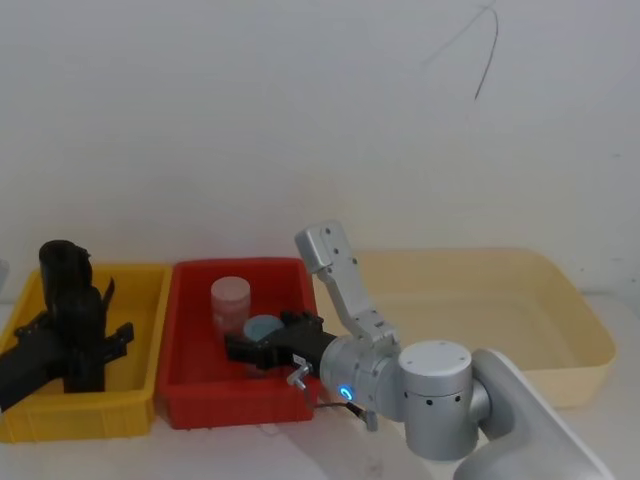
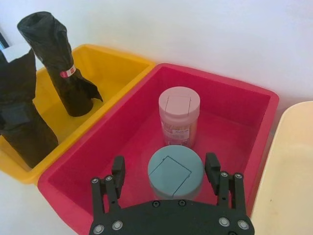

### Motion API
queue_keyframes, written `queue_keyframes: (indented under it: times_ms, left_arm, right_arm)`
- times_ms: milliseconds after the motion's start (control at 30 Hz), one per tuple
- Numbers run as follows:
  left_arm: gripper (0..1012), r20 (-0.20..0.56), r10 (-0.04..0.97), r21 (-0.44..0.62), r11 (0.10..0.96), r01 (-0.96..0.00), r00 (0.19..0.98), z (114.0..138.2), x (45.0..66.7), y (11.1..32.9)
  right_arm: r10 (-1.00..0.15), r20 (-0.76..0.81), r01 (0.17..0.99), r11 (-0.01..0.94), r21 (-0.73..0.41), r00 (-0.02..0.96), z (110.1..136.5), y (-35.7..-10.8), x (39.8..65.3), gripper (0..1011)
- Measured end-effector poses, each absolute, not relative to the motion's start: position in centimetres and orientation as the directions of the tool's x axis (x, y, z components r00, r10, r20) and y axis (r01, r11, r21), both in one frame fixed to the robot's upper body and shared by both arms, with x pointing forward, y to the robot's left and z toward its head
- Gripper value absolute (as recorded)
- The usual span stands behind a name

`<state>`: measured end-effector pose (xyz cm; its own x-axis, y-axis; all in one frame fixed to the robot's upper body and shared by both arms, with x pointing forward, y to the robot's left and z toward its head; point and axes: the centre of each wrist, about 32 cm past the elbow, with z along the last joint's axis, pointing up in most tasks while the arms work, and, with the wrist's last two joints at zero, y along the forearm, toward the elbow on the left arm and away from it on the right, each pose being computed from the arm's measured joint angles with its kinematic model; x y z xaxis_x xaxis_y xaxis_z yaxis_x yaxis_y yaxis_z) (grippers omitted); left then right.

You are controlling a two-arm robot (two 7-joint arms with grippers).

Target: Pick up the garbage bag with the one hand and transfer it to the other hand.

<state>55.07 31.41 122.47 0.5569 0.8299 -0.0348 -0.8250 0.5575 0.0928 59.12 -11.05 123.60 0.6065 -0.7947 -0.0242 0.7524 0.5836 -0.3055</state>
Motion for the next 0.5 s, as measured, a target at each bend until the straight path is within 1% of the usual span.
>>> queue_keyframes:
  times_ms: [200, 333, 367, 467, 500]
  left_arm:
    - [1002, -0.035, 0.83, 0.093, 0.557, -0.825, 0.557, 122.47, 55.07, 31.41]
    - [1002, -0.035, 0.83, 0.093, 0.557, -0.825, 0.557, 122.47, 55.07, 31.41]
    - [1002, -0.035, 0.83, 0.093, 0.557, -0.825, 0.557, 122.47, 55.07, 31.41]
    - [1002, -0.035, 0.83, 0.093, 0.557, -0.825, 0.557, 122.47, 55.07, 31.41]
    - [1002, -0.035, 0.83, 0.093, 0.557, -0.825, 0.557, 122.46, 55.06, 31.41]
  right_arm:
    - [-0.797, -0.018, 0.756, 0.58, -0.302, 0.604, 123.29, -10.84, 59.26, 993]
    - [-0.797, -0.015, 0.758, 0.579, -0.3, 0.603, 123.17, -10.75, 59.33, 908]
    - [-0.797, -0.014, 0.758, 0.579, -0.3, 0.603, 123.14, -10.74, 59.34, 908]
    - [-0.798, -0.013, 0.759, 0.578, -0.299, 0.603, 123.08, -10.71, 59.39, 804]
    - [-0.798, -0.012, 0.759, 0.578, -0.299, 0.602, 123.06, -10.7, 59.4, 790]
